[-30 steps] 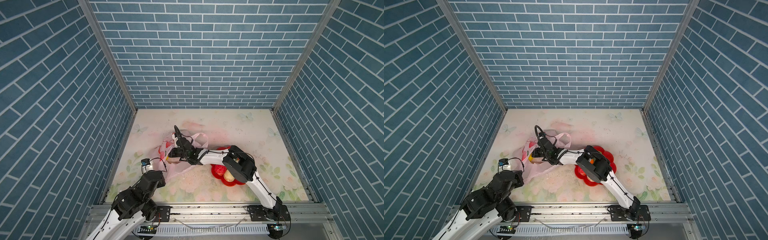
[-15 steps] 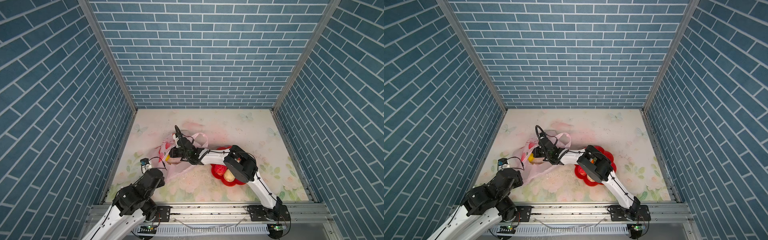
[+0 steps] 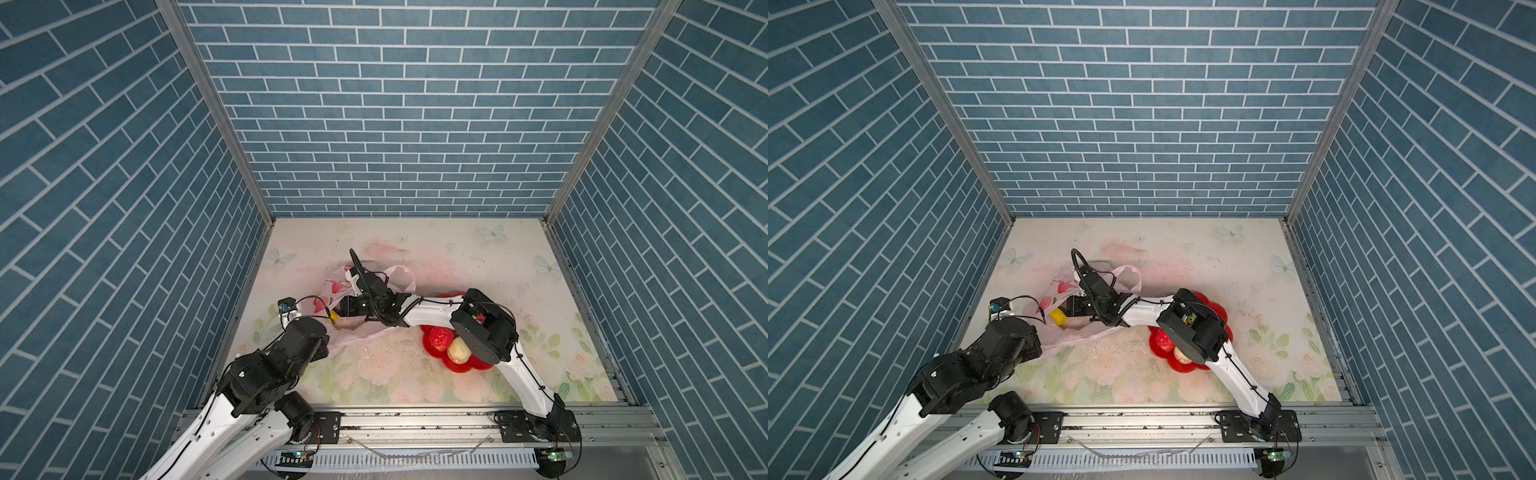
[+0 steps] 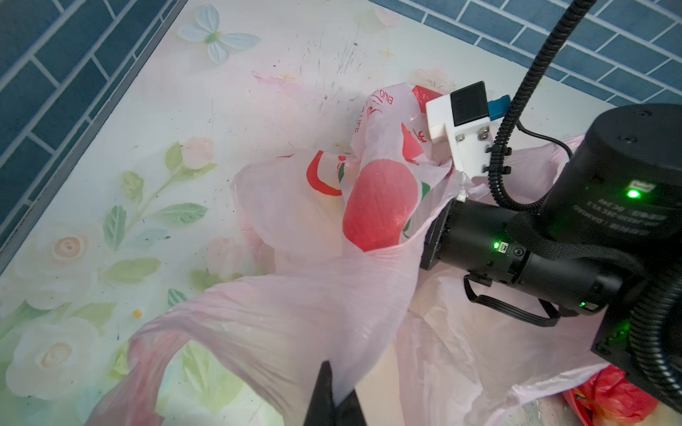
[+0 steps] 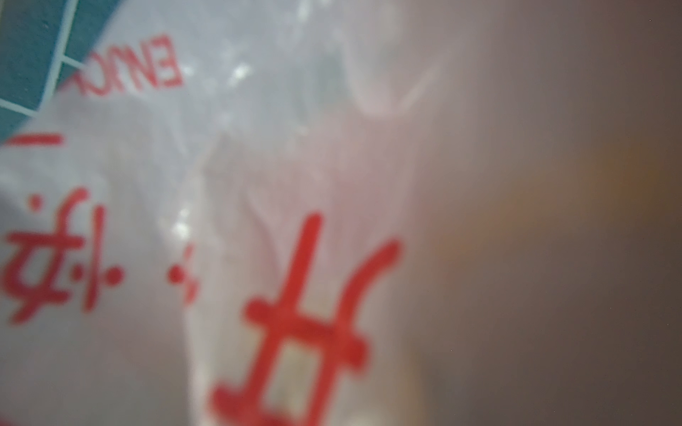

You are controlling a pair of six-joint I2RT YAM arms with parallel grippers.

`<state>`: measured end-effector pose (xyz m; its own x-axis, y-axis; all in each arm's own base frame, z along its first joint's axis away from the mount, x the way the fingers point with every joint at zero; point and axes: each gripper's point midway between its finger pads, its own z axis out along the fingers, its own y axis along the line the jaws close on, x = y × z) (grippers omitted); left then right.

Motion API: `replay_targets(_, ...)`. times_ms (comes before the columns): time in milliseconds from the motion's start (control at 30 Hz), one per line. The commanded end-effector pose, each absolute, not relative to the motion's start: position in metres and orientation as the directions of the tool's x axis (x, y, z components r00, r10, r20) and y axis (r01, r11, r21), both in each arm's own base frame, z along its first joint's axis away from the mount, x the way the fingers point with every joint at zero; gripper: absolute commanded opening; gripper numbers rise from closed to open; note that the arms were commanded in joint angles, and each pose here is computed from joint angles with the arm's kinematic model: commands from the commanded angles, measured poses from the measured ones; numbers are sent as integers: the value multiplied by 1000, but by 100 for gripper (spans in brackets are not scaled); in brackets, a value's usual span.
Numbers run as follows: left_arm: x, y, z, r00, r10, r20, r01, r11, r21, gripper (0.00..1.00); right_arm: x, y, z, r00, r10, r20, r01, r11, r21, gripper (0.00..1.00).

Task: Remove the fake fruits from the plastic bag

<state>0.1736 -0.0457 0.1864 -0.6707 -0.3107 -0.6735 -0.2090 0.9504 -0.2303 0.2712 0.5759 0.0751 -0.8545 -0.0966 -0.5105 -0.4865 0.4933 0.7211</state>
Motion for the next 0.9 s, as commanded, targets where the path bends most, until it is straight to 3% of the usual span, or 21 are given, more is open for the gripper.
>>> replay_targets(0, 166, -43, 174, -703, -280, -653, -198, 960, -199, 0, 267, 582, 105, -850, -110, -515, -506, 445, 739, 63)
replay_targets(300, 172, -58, 176, -747, -210, -631, -136, 977, -164, 0, 255, 590, 113, -845, -162, -510, -526, 425, 737, 67)
replay_targets(633, 147, -45, 153, -801, -309, -513, -266, 951, -158, 0, 242, 599, 102, -830, -260, -495, -556, 469, 687, 74)
replay_targets(867, 145, -45, 146, -796, -333, -506, -279, 943, -181, 0, 238, 607, 84, -828, -306, -470, -559, 509, 654, 81)
